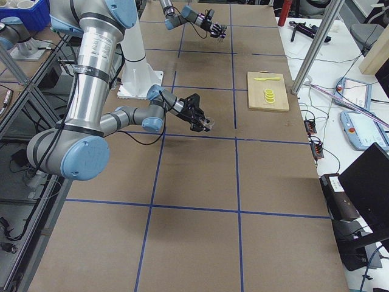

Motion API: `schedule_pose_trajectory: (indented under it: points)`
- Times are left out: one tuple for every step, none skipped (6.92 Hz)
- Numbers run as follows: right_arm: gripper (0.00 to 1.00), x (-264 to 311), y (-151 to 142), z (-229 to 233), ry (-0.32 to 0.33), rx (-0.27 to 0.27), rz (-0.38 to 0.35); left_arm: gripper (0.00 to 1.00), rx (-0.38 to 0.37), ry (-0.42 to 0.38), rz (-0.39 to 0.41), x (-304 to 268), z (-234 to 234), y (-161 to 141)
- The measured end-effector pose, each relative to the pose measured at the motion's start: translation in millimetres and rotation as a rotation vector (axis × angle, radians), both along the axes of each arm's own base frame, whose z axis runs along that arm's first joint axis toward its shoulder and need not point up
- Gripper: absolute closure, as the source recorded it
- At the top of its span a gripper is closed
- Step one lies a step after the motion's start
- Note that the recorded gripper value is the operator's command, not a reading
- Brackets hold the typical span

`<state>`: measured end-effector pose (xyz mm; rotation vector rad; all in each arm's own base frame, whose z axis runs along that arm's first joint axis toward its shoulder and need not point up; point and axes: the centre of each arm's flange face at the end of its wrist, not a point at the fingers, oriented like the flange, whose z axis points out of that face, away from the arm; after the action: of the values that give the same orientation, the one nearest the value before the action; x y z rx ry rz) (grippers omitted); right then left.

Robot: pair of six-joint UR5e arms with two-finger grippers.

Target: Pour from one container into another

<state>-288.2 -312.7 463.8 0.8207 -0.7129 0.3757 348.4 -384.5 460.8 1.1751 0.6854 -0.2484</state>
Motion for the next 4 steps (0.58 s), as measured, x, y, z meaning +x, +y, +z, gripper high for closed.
schedule_pose_trajectory:
  points:
    - [1.0, -1.9, -3.1, 13.6, 0.023, 0.004, 0.031, 1.0, -0.035, 0.07, -0.076, -2.4, 12.1, -2.2]
    - [1.0, -3.4, -4.8, 23.9, 0.042, 0.004, 0.046, 1.0, -0.059, 0.118, -0.151, -2.2, 28.3, -3.8]
    - [1.0, -4.1, -5.5, 29.7, 0.051, 0.003, 0.054, 1.0, -0.072, 0.139, -0.208, 2.6, 44.7, -1.5]
    - [1.0, -4.7, -5.5, 31.2, 0.043, 0.0, 0.062, 1.0, -0.07, 0.138, -0.242, 12.6, 55.1, 7.7]
